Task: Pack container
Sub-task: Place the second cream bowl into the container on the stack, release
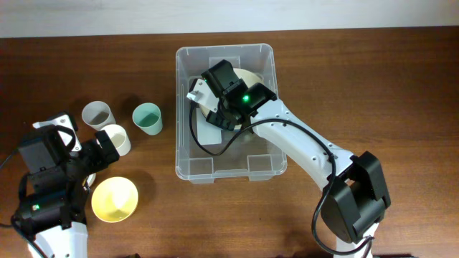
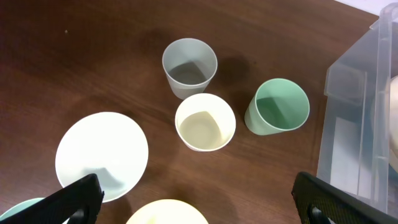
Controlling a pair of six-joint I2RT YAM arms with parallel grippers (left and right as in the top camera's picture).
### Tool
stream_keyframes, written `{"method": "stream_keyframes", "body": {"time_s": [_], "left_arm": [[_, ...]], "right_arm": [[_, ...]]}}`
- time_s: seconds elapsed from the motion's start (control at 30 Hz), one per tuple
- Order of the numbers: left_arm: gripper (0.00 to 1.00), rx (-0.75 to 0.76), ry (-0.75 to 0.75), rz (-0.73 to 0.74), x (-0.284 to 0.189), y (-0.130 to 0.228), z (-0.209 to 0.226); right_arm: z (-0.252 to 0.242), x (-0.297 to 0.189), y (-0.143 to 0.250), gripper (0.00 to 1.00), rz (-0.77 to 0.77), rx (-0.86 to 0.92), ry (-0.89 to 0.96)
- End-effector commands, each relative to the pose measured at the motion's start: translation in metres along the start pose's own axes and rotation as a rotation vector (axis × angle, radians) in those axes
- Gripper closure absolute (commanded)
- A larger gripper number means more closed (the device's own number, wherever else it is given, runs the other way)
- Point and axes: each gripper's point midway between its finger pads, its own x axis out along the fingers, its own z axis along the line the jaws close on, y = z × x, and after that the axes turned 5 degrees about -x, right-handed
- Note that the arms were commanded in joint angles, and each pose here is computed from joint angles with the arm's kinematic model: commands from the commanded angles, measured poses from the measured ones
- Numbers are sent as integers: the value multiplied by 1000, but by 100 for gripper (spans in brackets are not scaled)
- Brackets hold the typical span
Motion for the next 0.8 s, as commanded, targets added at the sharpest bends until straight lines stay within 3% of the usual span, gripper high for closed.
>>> {"method": "stream_keyframes", "body": {"time_s": [0.0,0.13,0.2,0.33,0.37,0.47,0.6,0.77], "left_arm": [[1,-16,13,-11,-3,-5,-2],[1,-16,12,-6,-3,-3,-2],[0,-16,12,-4,-3,-3,-2],[1,-16,11,-4,-3,-3,-2],[0,-16,12,-4,-3,-3,-2],[0,-16,13,-10,-3,-4,-2],[1,-15,15,-16,-3,-6,-3],[0,40,35,-20,-5,-8,-11]], "right_arm": [[-7,-7,-5,37,-15,10,23],[-27,-39,-13,37,-52,109,109],[-63,-79,-11,36,-78,278,254],[-120,-150,20,14,-166,611,411],[-137,-167,43,0,-185,720,414],[-151,-183,96,1,-151,866,366],[-156,-209,185,1,-34,1243,405],[-127,-230,248,1,123,1481,383]]}}
